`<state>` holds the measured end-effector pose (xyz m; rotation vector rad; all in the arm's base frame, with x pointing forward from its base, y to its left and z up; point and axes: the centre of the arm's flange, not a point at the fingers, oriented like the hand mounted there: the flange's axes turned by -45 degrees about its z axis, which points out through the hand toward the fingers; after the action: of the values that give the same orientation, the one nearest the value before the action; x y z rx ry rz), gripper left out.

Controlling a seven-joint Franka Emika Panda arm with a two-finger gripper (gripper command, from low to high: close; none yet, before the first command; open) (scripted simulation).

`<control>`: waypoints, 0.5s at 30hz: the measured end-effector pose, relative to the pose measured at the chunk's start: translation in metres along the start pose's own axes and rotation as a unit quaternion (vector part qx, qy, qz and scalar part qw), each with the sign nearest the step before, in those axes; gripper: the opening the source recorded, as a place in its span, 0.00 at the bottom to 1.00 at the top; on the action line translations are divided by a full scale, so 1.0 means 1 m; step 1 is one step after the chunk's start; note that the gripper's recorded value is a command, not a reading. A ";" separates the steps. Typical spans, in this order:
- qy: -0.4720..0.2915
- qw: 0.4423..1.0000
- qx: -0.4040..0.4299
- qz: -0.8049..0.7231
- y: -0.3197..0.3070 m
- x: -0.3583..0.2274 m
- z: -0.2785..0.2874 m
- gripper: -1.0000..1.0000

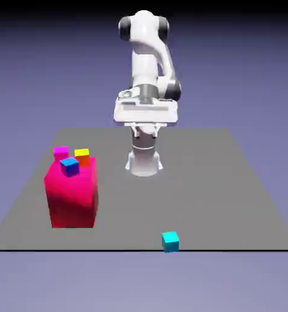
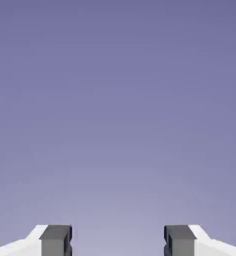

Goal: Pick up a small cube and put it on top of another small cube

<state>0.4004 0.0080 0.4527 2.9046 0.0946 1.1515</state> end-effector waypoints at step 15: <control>-0.258 0.965 0.016 -0.048 -0.046 0.012 0.163 0.50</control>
<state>0.5184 0.0556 0.3405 3.0765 0.2407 0.3567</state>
